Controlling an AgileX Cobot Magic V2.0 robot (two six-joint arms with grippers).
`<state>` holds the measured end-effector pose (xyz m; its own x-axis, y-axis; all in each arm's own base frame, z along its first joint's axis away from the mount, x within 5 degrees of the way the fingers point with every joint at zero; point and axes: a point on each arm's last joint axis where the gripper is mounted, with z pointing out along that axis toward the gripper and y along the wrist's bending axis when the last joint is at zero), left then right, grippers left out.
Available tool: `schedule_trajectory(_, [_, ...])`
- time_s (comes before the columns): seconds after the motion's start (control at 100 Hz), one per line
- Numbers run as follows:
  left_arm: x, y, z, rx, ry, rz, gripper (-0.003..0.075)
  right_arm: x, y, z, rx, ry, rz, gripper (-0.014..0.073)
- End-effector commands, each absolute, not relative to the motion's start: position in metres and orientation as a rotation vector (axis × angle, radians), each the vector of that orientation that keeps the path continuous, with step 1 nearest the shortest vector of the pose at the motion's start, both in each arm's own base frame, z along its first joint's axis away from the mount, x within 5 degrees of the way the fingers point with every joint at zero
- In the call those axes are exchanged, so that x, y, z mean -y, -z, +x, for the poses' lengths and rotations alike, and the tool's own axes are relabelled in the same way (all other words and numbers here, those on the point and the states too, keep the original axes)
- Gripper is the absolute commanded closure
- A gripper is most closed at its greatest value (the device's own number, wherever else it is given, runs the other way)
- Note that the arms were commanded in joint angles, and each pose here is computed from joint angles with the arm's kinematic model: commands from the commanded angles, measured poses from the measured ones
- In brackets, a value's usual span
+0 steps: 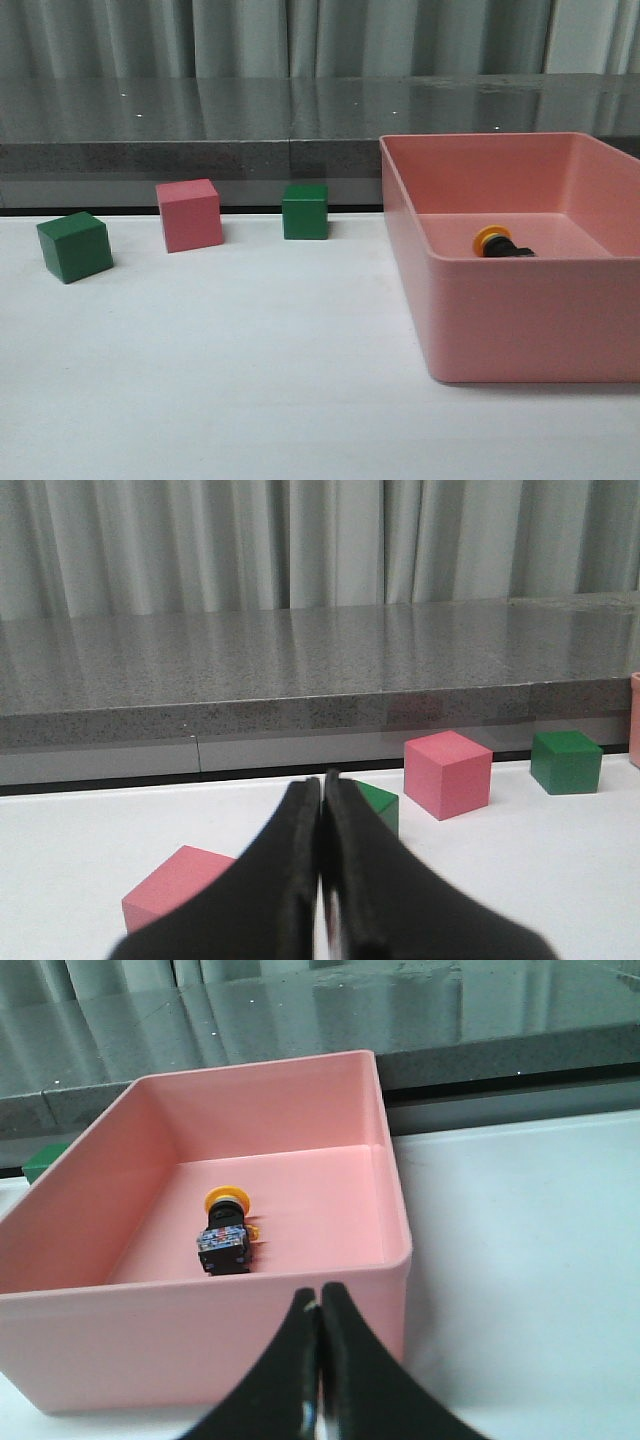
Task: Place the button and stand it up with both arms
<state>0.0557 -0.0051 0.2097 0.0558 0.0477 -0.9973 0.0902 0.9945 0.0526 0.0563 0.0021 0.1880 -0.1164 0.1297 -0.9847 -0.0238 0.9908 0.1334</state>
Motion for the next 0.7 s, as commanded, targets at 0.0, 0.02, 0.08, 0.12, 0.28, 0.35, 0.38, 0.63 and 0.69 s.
schedule_trajectory(0.0, [0.005,-0.203,0.055,-1.457,0.039,0.102,0.0740,-0.002,-0.201,0.055,-1.571,-0.125,0.072,0.0655])
schedule_trajectory(0.02, [0.005,-0.203,0.055,-1.457,0.039,0.102,0.0740,-0.002,-0.202,0.055,-1.564,-0.125,0.071,0.0655])
schedule_trajectory(0.08, [0.005,-0.203,0.055,-1.457,0.039,0.102,0.0740,-0.002,-0.208,0.055,-1.500,-0.129,0.066,0.0655])
schedule_trajectory(0.12, [0.005,-0.203,0.055,-1.457,0.039,0.102,0.0740,-0.002,-0.211,0.055,-1.467,-0.131,0.064,0.0655])
schedule_trajectory(0.28, [0.005,-0.203,0.055,-1.457,0.039,0.102,0.0740,-0.002,-0.250,0.048,-1.345,-0.150,0.067,0.0655])
schedule_trajectory(0.35, [0.005,-0.203,0.055,-1.457,0.039,0.102,0.0739,-0.002,-0.276,0.046,-1.367,-0.148,0.070,0.0655])
schedule_trajectory(0.38, [0.005,-0.203,0.055,-1.457,0.039,0.102,0.0740,-0.002,-0.287,0.046,-1.386,-0.147,0.072,0.0655])
schedule_trajectory(0.63, [0.005,-0.203,0.055,-1.457,0.039,0.102,0.0740,-0.005,-0.373,0.097,-1.606,-0.190,0.119,0.0655])
schedule_trajectory(0.69, [0.005,-0.203,0.055,-1.457,0.039,0.102,0.0740,-0.007,-0.383,0.118,-1.678,-0.218,0.141,0.0655])
